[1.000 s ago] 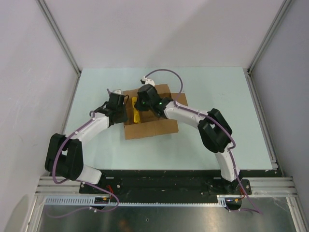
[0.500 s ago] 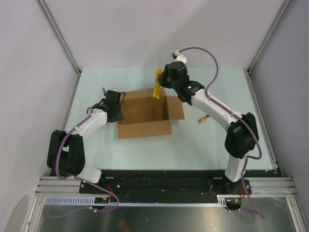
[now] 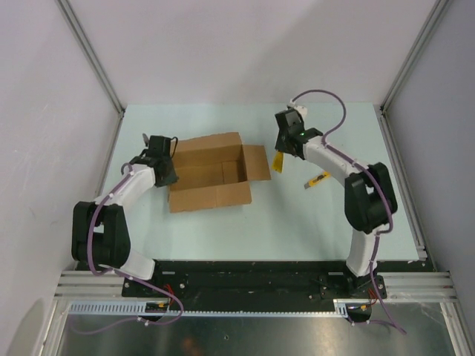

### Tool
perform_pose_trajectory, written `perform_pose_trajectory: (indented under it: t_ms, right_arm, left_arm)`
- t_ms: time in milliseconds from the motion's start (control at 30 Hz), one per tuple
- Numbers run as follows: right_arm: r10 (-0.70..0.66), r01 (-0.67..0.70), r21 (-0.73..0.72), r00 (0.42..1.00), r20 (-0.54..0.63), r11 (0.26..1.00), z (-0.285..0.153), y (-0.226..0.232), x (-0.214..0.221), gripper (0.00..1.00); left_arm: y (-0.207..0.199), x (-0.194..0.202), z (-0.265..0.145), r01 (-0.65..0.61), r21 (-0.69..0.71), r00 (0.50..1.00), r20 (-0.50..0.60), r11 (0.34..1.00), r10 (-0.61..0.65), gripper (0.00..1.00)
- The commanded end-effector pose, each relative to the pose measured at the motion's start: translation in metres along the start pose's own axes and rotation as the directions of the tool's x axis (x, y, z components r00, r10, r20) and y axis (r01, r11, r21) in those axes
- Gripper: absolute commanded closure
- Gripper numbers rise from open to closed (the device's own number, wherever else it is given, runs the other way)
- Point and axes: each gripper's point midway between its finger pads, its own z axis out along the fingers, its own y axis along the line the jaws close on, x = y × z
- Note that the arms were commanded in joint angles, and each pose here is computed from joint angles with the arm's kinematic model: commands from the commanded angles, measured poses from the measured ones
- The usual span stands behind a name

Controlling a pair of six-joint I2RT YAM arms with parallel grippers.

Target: Unpack the express box

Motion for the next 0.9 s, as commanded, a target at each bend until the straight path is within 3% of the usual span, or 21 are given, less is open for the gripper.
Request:
perform_pose_trajectory:
  t_ms: [0,100,200,233,267,367,467,600,733,867]
  right_arm:
    - [-0.080,0.093,0.101,0.989,-0.123,0.991,0.033,-0.021,0.045,0.95]
    - [-0.103,0.146,0.180,0.968,-0.229,0.973,0.050,-0.041,0.078,0.97]
    - [-0.111,0.167,0.212,0.961,-0.253,0.963,0.056,-0.050,0.090,0.95]
    - [-0.113,0.172,0.221,0.960,-0.254,0.960,0.057,-0.052,0.091,0.91]
    - [-0.115,0.174,0.221,0.960,-0.255,0.960,0.057,-0.052,0.091,0.77]
    - [-0.116,0.172,0.217,0.962,-0.247,0.961,0.053,-0.051,0.088,0.57]
    - [-0.109,0.152,0.212,0.973,-0.201,0.965,0.042,-0.047,0.071,0.45]
    - [-0.091,0.115,0.204,0.988,-0.121,0.972,0.019,-0.042,0.042,0.33]
    - [-0.053,0.056,0.167,0.998,-0.024,0.984,-0.018,-0.036,0.007,0.25]
    - [-0.052,0.050,0.109,0.998,0.018,0.993,-0.059,-0.034,-0.007,0.17]
  left_arm:
    - [0.010,-0.023,-0.008,0.024,-0.020,0.999,0.049,1.000,-0.023,0.69]
    - [0.012,-0.026,-0.012,0.035,-0.016,0.998,0.059,0.999,-0.034,0.65]
    - [0.012,-0.029,-0.014,0.041,-0.014,0.997,0.067,0.999,-0.040,0.52]
    - [0.011,-0.031,-0.014,0.042,-0.009,0.997,0.070,0.999,-0.041,0.47]
    - [0.009,-0.031,-0.015,0.044,0.001,0.997,0.071,0.999,-0.044,0.45]
    - [0.004,-0.038,-0.022,0.052,0.029,0.995,0.082,0.998,-0.055,0.37]
    - [0.000,-0.048,-0.033,0.063,0.056,0.992,0.106,0.996,-0.069,0.32]
    - [-0.001,-0.067,-0.061,0.075,0.094,0.978,0.186,0.993,-0.092,0.20]
    - [-0.001,-0.080,-0.089,0.072,0.134,0.961,0.258,0.988,-0.105,0.02]
    - [0.001,-0.089,-0.121,0.047,0.175,0.936,0.335,0.983,-0.105,0.00]
